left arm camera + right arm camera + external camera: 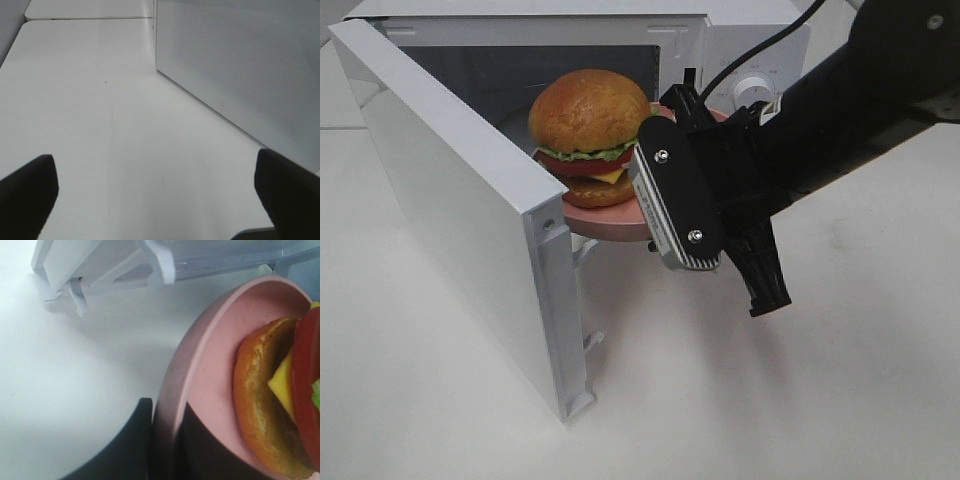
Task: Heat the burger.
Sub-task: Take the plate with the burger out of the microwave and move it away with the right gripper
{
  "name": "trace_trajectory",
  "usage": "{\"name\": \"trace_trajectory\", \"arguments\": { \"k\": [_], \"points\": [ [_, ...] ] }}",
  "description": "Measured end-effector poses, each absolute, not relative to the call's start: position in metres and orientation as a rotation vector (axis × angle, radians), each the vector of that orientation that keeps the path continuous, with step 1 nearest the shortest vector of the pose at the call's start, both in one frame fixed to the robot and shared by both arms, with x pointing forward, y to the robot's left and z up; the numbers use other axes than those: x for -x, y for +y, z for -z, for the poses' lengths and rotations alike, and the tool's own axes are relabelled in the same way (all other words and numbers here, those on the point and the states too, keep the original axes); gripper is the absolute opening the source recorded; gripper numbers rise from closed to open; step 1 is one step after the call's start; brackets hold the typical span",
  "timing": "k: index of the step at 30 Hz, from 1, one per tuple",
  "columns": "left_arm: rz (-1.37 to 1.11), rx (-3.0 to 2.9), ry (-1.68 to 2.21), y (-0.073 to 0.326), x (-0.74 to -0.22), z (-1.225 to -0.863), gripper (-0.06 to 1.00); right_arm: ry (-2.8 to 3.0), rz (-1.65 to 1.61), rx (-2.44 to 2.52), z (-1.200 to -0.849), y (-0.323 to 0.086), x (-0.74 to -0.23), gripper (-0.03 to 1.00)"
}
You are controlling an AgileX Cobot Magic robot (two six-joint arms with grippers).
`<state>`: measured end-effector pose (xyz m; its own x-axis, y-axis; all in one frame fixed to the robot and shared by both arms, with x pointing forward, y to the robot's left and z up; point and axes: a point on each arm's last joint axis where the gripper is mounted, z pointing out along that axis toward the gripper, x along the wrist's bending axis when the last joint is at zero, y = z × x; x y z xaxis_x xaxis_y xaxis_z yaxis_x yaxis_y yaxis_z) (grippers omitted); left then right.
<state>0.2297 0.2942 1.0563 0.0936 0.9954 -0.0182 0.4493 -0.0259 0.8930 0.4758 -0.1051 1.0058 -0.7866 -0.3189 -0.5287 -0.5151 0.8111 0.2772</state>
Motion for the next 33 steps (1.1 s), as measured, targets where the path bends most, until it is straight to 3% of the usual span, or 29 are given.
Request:
{"name": "trace_trajectory", "arguments": {
  "k": [33],
  "points": [
    [-0.882,-1.590,1.463,0.294,-0.230,-1.056,0.99,2.435,-0.618,0.490,-1.014,-0.179,-0.378,0.09]
  ]
}}
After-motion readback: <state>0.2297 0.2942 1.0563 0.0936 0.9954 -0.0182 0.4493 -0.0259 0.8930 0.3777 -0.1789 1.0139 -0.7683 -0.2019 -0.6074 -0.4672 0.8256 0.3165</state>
